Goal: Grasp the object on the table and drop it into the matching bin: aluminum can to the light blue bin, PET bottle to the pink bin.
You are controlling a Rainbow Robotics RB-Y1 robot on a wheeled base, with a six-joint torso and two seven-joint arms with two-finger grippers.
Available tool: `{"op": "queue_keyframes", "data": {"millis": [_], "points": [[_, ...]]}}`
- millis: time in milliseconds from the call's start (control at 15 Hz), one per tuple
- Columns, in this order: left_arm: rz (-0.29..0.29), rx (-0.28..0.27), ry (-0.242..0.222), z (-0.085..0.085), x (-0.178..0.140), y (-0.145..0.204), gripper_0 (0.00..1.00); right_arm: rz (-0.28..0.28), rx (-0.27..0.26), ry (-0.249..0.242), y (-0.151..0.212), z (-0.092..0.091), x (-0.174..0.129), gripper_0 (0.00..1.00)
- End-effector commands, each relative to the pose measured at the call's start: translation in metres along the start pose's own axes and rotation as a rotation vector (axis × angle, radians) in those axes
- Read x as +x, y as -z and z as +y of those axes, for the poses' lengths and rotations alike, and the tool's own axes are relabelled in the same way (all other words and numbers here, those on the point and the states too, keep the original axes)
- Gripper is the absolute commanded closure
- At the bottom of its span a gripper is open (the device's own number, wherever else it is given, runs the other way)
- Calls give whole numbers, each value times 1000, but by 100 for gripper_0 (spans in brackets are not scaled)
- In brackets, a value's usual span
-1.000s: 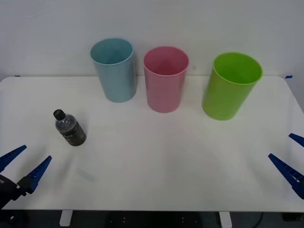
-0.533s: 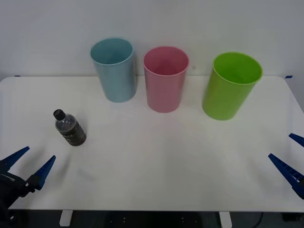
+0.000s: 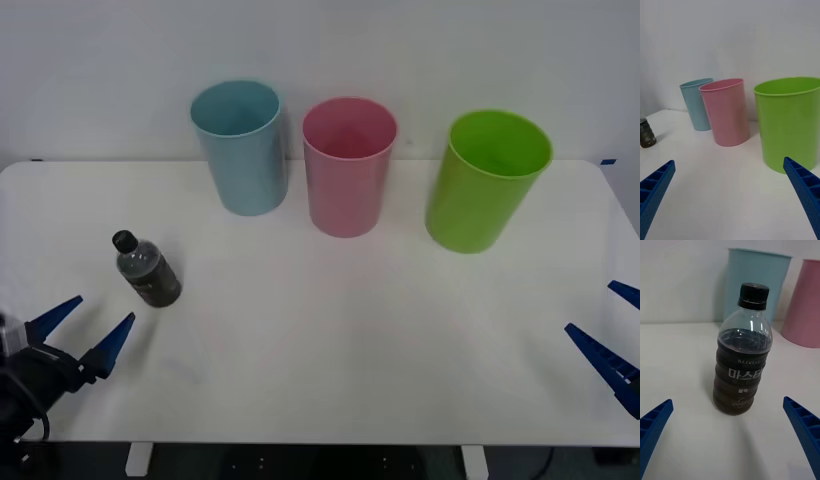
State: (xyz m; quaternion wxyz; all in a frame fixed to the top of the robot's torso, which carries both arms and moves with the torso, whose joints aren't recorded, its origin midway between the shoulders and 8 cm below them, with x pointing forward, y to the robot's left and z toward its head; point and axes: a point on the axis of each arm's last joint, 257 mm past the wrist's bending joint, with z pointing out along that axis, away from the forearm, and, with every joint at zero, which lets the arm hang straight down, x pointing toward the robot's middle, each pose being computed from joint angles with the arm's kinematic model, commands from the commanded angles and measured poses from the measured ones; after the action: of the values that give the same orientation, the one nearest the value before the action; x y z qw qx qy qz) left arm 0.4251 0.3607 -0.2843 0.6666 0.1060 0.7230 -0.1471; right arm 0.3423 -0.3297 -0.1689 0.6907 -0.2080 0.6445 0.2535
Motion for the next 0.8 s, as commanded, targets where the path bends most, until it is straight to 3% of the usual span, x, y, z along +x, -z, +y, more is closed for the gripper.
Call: {"op": "queue_keyframes", "data": {"millis": [67,400,800], "points": [[-3,-5,-1,-2,-1,-17,0,0,0,0,0,0,0,0],[-29,-2,20,-15,-2,-44,0,0,0,0,0,0,0,0],[-30,5,13,-16,-2,-76,0,0,0,0,0,0,0,0]]}}
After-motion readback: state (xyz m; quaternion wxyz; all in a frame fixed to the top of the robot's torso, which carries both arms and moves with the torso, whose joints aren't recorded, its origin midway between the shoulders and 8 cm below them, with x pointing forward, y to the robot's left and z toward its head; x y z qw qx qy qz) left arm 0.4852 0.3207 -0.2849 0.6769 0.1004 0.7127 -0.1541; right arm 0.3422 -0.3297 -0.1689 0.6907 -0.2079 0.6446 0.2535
